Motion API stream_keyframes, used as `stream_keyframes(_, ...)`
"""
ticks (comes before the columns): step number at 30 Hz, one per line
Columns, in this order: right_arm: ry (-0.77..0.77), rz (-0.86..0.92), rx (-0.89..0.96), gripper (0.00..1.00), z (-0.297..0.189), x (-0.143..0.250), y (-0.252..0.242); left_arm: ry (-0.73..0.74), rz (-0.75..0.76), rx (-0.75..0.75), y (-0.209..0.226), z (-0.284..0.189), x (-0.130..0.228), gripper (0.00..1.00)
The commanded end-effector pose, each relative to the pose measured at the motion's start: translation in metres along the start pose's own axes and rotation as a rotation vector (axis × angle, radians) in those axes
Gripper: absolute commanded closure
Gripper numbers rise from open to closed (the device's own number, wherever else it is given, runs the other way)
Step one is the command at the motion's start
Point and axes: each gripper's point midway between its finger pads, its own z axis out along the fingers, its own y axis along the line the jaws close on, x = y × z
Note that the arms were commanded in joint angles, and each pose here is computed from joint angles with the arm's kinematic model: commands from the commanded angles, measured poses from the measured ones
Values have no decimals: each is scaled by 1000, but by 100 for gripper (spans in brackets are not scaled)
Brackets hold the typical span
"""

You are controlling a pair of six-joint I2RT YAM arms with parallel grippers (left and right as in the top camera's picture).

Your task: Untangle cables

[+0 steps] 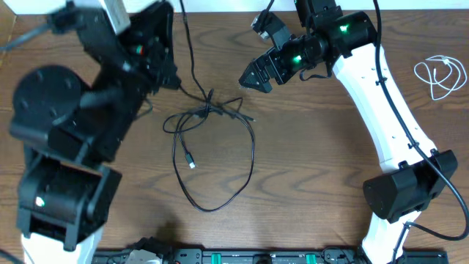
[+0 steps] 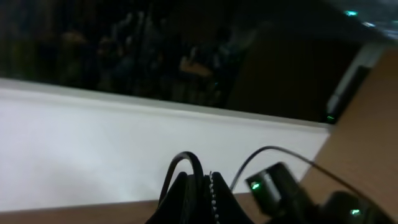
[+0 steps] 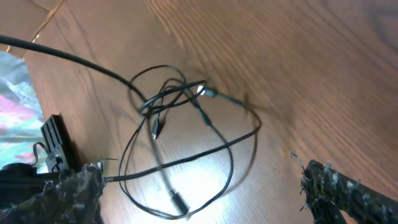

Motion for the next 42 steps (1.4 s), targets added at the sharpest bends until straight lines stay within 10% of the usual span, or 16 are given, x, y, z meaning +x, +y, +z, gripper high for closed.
stream_keyframes(1,-18,-6,4,1,1,-5,-1,-36,28,152,-33,-10,-41,93)
stream_keyframes(9,-47,-62,-42,1,9,-15,19,-102,45,214,-52,-21,-95,93)
stream_keyframes(42,26,129,-61,14,95,28,21,-38,68,121,-35,-23,-78,93)
